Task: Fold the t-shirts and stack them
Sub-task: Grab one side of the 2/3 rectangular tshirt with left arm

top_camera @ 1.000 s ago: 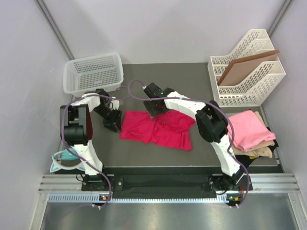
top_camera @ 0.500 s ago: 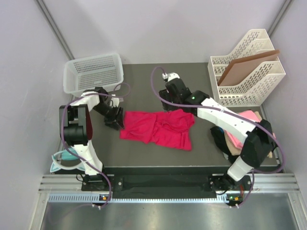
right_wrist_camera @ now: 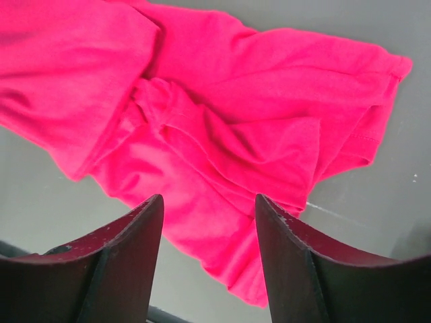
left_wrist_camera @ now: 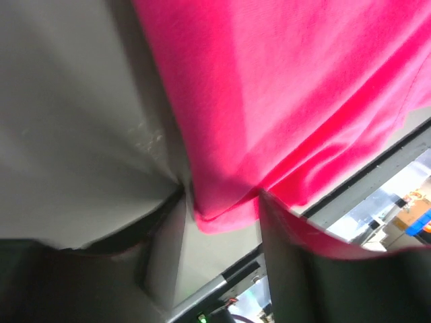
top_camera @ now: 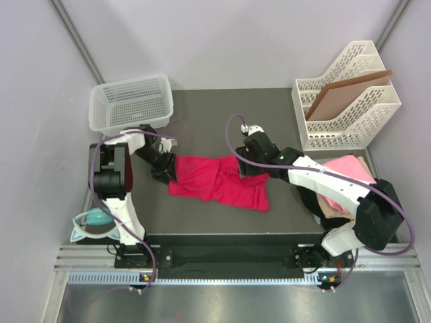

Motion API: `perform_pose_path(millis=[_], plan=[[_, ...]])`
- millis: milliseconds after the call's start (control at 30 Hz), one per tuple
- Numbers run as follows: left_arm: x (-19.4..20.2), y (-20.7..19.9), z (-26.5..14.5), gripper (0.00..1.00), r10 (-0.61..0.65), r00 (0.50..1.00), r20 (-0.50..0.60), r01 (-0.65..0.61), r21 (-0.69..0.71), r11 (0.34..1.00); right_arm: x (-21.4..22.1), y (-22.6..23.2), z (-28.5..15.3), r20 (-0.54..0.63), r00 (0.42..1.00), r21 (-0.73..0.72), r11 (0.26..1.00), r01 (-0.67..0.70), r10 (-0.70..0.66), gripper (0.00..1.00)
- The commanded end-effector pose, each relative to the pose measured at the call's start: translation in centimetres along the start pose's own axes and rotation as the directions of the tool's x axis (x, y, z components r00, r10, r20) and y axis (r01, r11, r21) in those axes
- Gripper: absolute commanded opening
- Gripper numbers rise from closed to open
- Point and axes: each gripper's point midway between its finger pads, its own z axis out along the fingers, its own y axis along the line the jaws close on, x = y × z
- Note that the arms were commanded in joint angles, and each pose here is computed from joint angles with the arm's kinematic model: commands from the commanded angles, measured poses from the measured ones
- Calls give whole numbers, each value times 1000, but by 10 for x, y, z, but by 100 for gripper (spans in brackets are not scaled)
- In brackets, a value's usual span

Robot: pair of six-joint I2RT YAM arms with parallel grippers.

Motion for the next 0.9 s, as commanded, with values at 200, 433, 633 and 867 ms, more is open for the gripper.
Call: perform_pose_path(millis=[200, 433, 633, 867], plan=[[-7, -32, 24, 0, 143, 990, -11, -142, 33, 989, -11, 7, -13, 85, 993, -66, 995, -78, 84, 55], [2, -27, -4, 0, 178, 984, 3, -178, -25, 984, -7, 6, -12, 75, 994, -59, 995, -77, 81, 52], [12, 18, -65, 0, 176, 984, 29, -166, -220, 961, -1, 1, -6, 57, 996, -34, 997, -73, 75, 52], [22, 50, -100, 0, 165, 986, 24, -145, -356, 923, 4, 2, -8, 50, 996, -46, 996, -75, 77, 52]])
